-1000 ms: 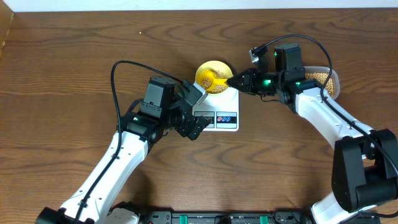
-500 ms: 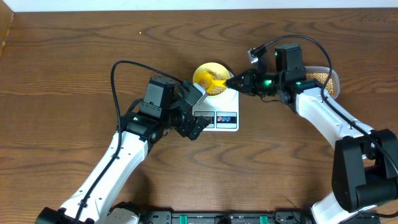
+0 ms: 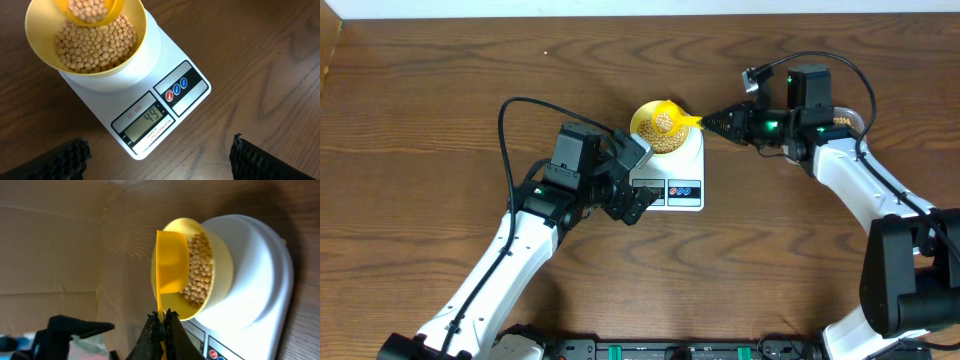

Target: Scoop item into bowl and weigh 50g on scale

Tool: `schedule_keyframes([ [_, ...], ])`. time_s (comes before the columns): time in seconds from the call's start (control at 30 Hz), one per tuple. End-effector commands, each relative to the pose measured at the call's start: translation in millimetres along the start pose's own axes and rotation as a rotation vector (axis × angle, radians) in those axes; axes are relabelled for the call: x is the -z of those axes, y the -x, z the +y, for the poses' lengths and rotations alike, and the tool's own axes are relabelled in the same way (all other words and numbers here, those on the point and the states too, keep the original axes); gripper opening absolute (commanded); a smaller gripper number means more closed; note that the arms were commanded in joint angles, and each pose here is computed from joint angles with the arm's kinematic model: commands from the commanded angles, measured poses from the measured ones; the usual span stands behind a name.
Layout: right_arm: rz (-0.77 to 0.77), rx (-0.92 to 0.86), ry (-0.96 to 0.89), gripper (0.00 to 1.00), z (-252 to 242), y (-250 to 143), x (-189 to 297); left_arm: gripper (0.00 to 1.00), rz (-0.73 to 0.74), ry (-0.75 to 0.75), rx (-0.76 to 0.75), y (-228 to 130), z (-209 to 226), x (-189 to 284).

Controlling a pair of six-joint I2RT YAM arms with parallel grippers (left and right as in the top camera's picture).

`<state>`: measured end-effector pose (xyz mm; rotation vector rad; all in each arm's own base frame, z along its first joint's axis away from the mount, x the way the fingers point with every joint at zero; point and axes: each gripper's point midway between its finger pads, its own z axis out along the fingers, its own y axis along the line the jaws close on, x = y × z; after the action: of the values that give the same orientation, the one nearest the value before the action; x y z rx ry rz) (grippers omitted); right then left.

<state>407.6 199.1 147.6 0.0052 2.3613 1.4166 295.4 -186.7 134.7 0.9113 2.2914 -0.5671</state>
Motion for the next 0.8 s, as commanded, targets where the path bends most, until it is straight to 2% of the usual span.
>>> schedule_keyframes([
  [0.0, 0.032, 0.015, 0.062, 0.01, 7.1, -5.0, 1.9, 0.92, 0.011, -0.013, -0.003, -4.5, -0.6, -2.6],
  [0.77, 0.035, 0.011, 0.104, 0.01, 14.9, -2.7, 4.1, 0.92, 0.011, -0.014, -0.003, -4.6, -0.7, -2.6],
])
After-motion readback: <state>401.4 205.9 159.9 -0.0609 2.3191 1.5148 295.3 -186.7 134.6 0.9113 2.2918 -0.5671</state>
